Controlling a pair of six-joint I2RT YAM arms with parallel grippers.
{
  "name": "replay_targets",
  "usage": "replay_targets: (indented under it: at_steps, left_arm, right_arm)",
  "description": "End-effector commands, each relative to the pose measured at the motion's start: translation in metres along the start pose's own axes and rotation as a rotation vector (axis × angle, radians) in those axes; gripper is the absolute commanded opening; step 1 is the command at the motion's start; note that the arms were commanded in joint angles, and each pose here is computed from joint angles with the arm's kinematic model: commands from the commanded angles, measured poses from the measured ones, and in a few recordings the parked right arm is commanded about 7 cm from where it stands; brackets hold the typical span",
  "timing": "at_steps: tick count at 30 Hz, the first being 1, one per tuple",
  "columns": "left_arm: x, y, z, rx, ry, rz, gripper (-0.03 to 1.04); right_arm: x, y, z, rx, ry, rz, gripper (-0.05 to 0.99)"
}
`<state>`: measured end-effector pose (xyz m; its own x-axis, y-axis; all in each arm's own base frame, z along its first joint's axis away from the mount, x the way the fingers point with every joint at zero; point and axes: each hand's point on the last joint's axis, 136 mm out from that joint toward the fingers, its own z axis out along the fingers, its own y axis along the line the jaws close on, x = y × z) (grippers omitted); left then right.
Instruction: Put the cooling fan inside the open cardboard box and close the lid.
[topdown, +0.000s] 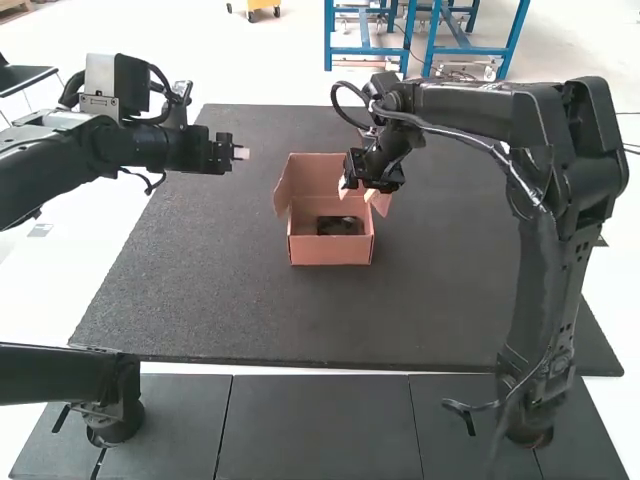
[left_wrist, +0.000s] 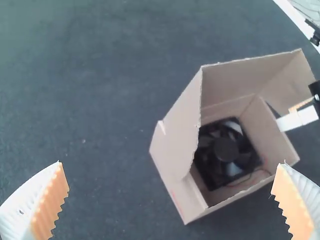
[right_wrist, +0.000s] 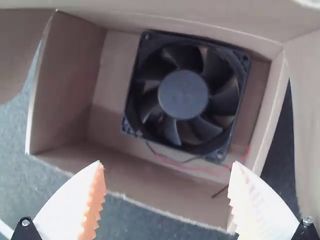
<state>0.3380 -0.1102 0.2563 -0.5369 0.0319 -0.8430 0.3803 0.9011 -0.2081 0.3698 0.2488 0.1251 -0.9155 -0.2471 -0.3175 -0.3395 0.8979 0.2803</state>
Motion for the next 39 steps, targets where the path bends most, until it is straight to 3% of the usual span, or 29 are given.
replay_targets:
  at_steps: [1,9,18,22,29,39]
  left_arm:
    - [0.004,0.001,0.008,0.000,0.013,-0.007,0.96]
    - [0.006,0.013,0.024,-0.056,0.031,-0.005,0.96]
    - [0.016,0.004,0.048,-0.088,0.100,0.033,0.96]
    - [0.019,0.013,0.058,-0.156,0.124,0.044,0.96]
    - [0.008,0.040,0.058,-0.305,0.085,0.059,0.96]
    - [0.021,0.056,0.070,-0.359,0.125,0.055,0.96]
  right_arm:
    - [0.001,0.017,-0.038,-0.051,-0.029,-0.076,0.61]
    - [0.032,0.007,-0.079,0.020,-0.071,-0.241,0.67]
    - [0.040,-0.020,-0.094,0.108,-0.267,-0.335,0.68]
    - [0.032,-0.027,-0.096,0.113,-0.383,-0.337,0.68]
    - [0.039,-0.042,-0.084,0.107,-0.401,-0.316,0.67]
    - [0.039,-0.056,-0.071,0.077,-0.431,-0.299,0.67]
